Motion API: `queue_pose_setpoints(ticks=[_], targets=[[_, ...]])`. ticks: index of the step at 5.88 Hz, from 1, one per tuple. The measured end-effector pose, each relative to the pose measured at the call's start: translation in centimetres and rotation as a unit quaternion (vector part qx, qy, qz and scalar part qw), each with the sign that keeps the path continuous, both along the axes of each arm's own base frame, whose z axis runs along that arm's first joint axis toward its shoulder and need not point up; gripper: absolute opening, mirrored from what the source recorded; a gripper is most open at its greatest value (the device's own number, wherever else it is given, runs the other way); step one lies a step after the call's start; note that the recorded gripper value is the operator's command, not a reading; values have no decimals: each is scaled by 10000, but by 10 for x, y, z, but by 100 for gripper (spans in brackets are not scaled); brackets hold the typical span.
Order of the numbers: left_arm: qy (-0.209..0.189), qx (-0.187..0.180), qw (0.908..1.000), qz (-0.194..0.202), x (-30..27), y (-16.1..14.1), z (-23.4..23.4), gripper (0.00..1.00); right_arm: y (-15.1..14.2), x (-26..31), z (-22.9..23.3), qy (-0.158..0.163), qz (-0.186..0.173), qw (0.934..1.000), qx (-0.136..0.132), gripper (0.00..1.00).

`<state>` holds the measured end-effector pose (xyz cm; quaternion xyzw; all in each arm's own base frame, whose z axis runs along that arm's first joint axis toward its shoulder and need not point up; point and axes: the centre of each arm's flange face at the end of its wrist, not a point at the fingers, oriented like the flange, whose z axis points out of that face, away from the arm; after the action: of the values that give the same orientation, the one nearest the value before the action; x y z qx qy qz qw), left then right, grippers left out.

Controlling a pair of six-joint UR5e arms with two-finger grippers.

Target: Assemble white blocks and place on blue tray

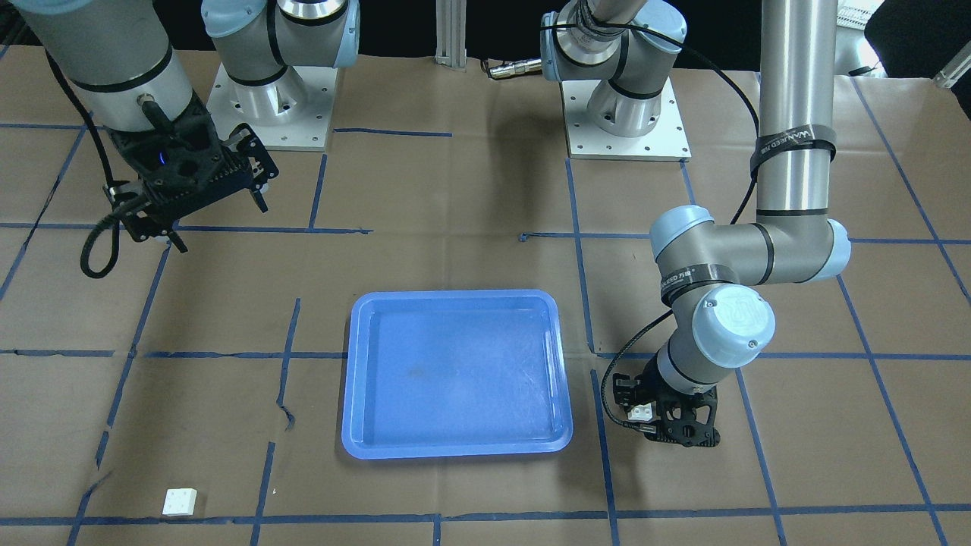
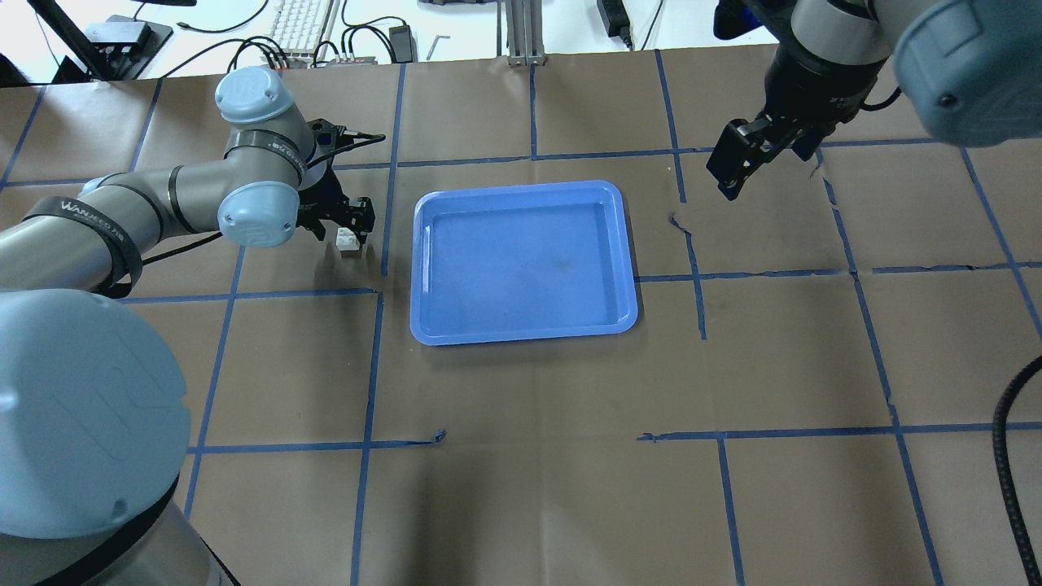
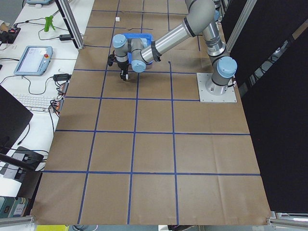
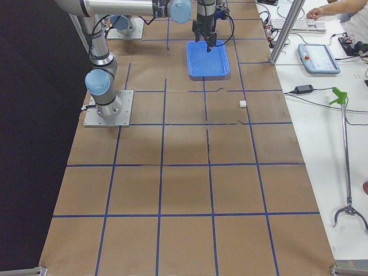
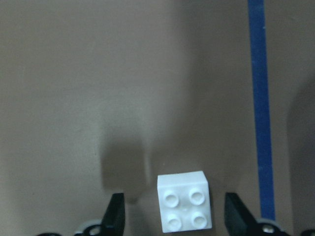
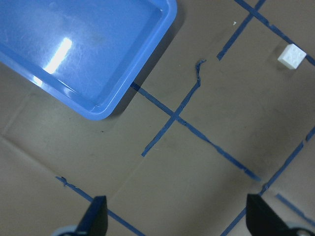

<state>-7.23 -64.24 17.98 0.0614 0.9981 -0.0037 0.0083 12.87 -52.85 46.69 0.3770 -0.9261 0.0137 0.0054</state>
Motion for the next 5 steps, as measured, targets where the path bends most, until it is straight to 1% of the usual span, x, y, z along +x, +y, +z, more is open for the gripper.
queue_pose_setpoints(ticks=[1,2,3,4,5], targets=[[-3,-18,10000,-7,0,0,4,13,-18,-12,-12,26,1190,9928,-106,99],[-30,-59,9999,-152,-5,2,15,13,-39,-27,-22,26,2297,9730,-225,99],[-75,-150,9975,-682,-27,8,38,13,-66,-43,-29,-20,3260,9448,-315,99],[-114,-248,9880,-1520,-72,21,59,13,-102,-62,-34,-13,4030,9144,-390,99],[-138,-293,9674,-2511,-128,40,70,10,-137,-82,-42,-57,4461,8940,-416,99]])
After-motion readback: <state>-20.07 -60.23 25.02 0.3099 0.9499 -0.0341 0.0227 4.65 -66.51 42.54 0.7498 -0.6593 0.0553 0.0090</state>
